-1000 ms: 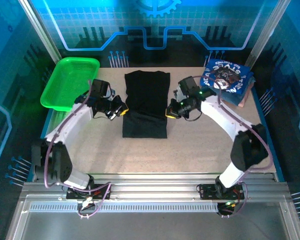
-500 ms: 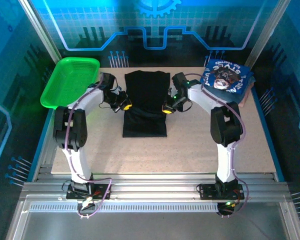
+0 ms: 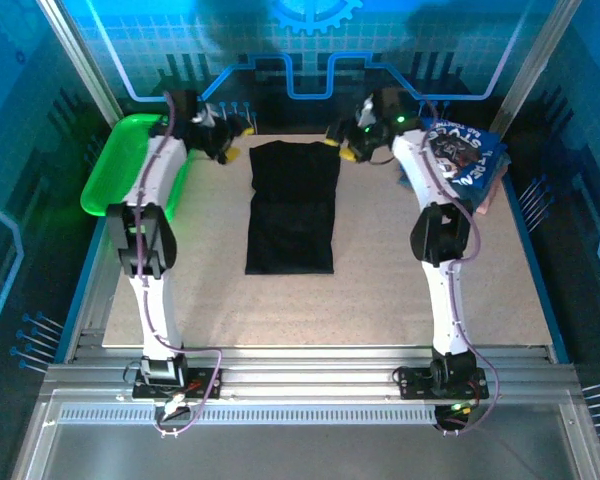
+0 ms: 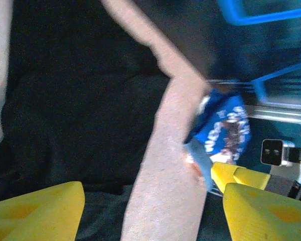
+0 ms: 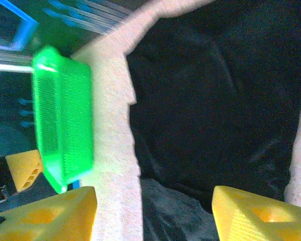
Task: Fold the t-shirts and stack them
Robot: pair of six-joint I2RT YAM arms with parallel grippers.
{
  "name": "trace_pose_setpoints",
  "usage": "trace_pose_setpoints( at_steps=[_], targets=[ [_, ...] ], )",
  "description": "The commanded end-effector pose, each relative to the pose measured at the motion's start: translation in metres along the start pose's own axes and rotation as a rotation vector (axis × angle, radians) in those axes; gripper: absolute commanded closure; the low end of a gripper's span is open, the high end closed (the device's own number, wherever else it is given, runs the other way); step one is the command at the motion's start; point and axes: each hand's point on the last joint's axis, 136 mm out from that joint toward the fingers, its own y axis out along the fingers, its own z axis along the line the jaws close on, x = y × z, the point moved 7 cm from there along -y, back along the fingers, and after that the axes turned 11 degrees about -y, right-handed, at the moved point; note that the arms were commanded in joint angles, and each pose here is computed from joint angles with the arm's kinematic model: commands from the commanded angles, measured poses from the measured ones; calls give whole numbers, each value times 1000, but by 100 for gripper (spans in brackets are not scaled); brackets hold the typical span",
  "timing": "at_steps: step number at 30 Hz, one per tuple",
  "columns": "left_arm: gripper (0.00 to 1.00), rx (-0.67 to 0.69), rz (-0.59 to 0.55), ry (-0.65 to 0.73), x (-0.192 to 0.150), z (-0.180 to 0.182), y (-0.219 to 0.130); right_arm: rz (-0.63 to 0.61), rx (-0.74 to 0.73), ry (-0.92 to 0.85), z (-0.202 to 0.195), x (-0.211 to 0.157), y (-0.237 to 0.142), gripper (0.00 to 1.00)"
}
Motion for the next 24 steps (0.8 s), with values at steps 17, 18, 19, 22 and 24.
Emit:
trace_pose_setpoints(
  at_steps=[17,18,19,22,24],
  targets=[
    [8,131,107,28,-202,135,-119,106,15,-47,-29,-256,-118,21],
    [9,137,121,13,-206,144,-114,114,27,-19,-37,-265,-110,21],
    [11,137,135,0,-209,150,-110,117,44,-1,-42,-272,-104,21],
    [16,169,182,-46,-215,171,-93,123,75,53,-54,-284,-85,22],
    [19,204,208,-59,-218,183,-81,135,90,66,-56,-288,-72,22]
  ],
)
